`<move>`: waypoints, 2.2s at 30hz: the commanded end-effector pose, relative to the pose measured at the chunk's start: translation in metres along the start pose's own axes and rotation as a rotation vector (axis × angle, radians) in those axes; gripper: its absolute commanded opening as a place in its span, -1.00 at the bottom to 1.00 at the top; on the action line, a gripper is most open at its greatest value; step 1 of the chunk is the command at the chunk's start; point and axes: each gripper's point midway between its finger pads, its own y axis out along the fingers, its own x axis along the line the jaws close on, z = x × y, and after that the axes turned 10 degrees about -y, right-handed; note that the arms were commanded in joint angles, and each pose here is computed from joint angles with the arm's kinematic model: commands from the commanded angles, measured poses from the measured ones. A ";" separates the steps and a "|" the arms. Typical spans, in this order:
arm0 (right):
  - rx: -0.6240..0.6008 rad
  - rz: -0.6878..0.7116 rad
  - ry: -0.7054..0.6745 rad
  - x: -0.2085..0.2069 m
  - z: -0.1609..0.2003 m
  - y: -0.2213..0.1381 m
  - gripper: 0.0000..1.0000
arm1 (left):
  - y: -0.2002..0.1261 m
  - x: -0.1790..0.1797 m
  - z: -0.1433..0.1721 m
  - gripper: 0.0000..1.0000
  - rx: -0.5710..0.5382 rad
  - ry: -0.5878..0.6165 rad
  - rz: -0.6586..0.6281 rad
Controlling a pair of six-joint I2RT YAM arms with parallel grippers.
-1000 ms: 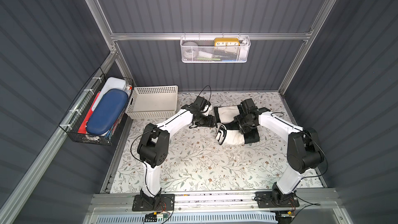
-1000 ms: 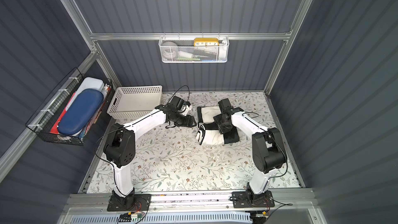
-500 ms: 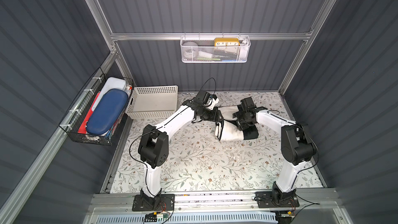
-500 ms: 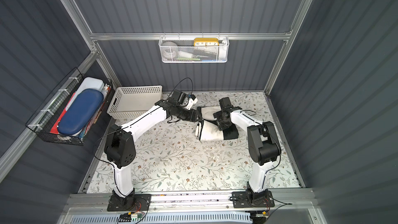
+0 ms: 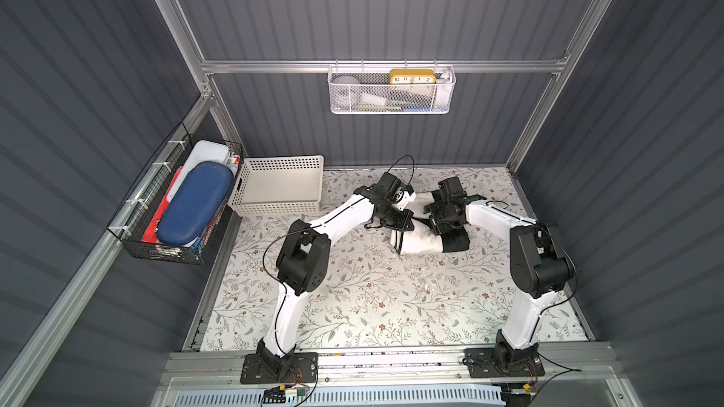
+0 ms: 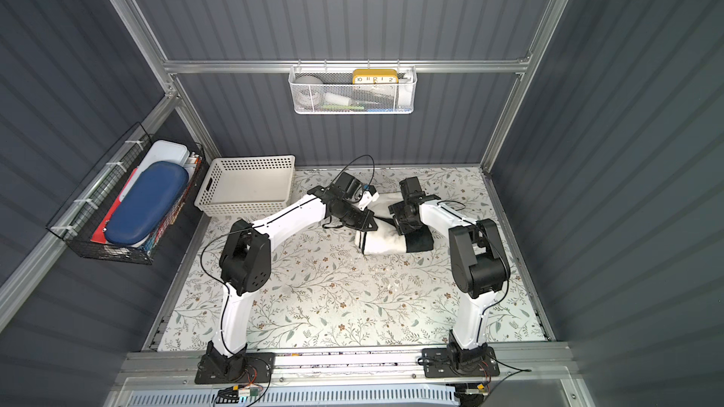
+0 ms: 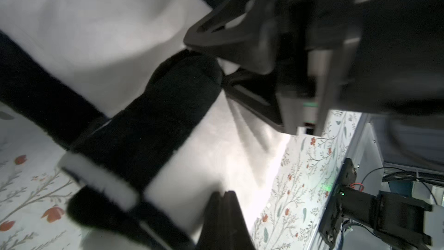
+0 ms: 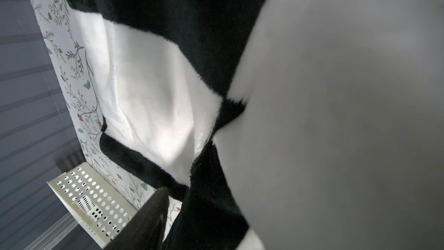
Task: Roll up the pillowcase
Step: Roll the pillowcase at the center of the board.
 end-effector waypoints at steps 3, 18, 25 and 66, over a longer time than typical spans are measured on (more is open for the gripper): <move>-0.024 0.025 0.014 -0.015 -0.005 0.006 0.29 | 0.023 0.020 -0.002 -0.94 0.049 -0.046 -0.050; -0.107 -0.116 -0.053 0.020 -0.004 -0.090 0.56 | 0.036 0.039 0.009 -0.94 0.080 -0.090 -0.095; -0.068 -0.057 -0.009 -0.044 0.063 -0.088 0.69 | 0.033 0.038 0.004 -0.97 0.068 -0.093 -0.093; -0.350 -0.089 0.052 -0.080 0.040 -0.006 0.09 | 0.016 0.025 0.008 -0.97 0.058 -0.083 -0.034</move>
